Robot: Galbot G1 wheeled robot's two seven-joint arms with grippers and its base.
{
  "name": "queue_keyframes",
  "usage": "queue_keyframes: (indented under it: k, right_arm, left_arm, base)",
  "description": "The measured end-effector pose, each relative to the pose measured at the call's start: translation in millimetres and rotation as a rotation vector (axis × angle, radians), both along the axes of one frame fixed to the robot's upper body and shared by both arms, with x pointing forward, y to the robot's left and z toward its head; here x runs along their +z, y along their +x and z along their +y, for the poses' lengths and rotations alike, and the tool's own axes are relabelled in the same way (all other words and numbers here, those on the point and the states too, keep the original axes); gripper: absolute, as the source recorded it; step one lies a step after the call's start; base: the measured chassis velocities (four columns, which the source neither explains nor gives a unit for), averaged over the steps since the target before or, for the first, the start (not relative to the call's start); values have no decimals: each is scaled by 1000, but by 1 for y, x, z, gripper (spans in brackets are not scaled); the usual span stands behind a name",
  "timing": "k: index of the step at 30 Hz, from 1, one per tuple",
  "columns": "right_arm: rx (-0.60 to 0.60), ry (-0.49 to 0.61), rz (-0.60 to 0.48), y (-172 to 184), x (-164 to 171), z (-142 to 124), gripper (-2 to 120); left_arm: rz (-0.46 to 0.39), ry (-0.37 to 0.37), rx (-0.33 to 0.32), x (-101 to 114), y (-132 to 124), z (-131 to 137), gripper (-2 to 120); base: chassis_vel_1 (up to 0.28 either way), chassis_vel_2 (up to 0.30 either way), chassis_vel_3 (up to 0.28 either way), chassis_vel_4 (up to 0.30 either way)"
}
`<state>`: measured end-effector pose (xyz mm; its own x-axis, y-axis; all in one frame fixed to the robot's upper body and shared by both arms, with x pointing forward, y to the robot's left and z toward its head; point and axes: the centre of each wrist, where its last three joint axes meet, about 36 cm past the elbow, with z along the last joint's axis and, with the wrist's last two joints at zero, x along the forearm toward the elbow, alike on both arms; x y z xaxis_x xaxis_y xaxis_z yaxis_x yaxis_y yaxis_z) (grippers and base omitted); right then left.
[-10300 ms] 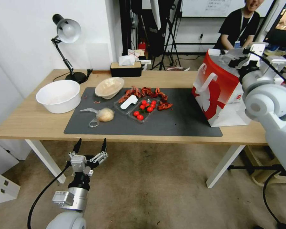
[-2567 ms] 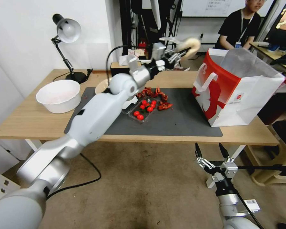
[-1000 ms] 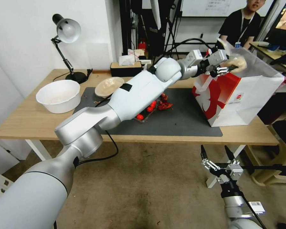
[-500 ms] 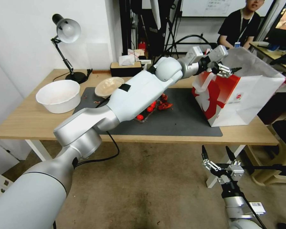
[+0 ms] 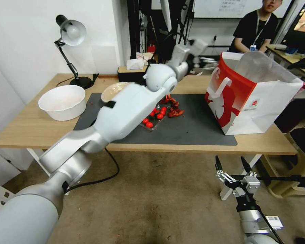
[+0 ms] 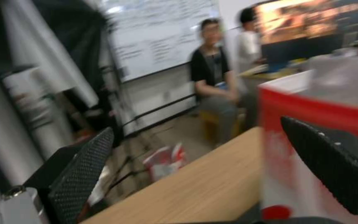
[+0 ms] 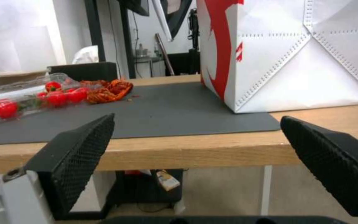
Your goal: Pick up the trash from the table and place it into the takeout bag.
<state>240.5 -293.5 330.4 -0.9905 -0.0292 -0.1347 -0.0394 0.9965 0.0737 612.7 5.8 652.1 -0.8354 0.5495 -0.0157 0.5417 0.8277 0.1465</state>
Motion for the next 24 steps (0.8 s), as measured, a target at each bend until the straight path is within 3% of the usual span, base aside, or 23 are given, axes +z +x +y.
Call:
queue_keyframes:
  k: [1,4,5,8,15,24]
  right_arm:
    - [0,0,0,0,0,0,100]
    - [8,1,3,1,1,3,100]
    - [8,1,3,1,1,3,100]
    - [13,3,2,1,4,6,100]
    - [11,5,7,-1,3,7,100]
    - [10,1,7,-1,4,5,100]
  left_arm:
    - [0,0,0,0,0,0,100]
    - [-1,-7,172,-4,-16,7,100]
    - [-1,-7,172,-4,-16,7,100]
    - [-4,-19,254,-10,-26,12,100]
    - [8,-51,316,-26,-35,28,100]
    - [5,-66,354,-67,-69,79,100]
  base:
    - [0,0,0,0]
    - [0,0,0,0]
    - [0,0,0,0]
    - [0,0,0,0]
    - [0,0,0,0]
    - [0,0,0,0]
